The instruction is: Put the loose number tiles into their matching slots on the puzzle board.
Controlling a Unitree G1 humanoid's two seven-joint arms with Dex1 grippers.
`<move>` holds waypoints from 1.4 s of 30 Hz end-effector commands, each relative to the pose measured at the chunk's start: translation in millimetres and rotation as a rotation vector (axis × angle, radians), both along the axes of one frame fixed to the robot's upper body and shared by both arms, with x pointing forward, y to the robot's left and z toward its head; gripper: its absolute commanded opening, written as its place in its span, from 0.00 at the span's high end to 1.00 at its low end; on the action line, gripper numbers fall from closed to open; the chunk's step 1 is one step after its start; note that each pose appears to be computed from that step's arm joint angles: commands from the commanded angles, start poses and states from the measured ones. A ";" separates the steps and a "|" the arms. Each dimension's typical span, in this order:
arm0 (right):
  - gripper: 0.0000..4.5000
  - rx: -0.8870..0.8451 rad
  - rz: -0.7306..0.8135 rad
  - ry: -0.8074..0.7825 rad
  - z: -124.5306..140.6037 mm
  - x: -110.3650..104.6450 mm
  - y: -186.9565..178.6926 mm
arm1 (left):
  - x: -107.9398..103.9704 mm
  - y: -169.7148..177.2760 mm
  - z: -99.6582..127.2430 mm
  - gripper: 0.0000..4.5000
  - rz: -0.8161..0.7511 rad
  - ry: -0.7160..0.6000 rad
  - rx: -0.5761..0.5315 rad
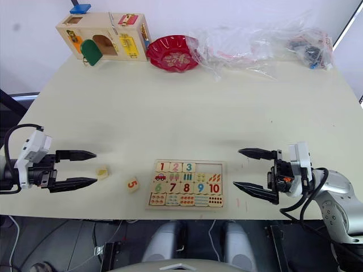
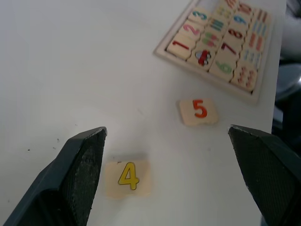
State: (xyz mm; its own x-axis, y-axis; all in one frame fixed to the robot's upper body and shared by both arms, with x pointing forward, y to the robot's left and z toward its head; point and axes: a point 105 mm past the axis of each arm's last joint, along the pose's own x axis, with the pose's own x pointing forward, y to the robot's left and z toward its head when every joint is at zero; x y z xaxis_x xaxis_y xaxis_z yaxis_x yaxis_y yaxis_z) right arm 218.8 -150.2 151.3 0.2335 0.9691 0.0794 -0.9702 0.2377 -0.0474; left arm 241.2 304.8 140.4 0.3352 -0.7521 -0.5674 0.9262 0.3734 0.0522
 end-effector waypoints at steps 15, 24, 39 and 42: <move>0.00 0.008 -0.049 -0.066 7.3 -8.9 1.9 | 25.2 12.2 -8.0 0.03 -0.104 -0.006 0.120; 0.00 0.014 -0.048 -0.069 6.4 -6.3 3.5 | 18.3 13.5 -13.1 0.03 -0.074 -0.010 0.072; 0.00 0.016 -0.028 -0.076 5.4 0.1 5.2 | 14.3 16.4 -20.8 0.03 0.015 -0.052 0.053; 0.00 0.016 -0.028 -0.078 5.5 0.0 5.0 | 13.6 16.0 -24.6 0.03 0.014 -0.052 0.063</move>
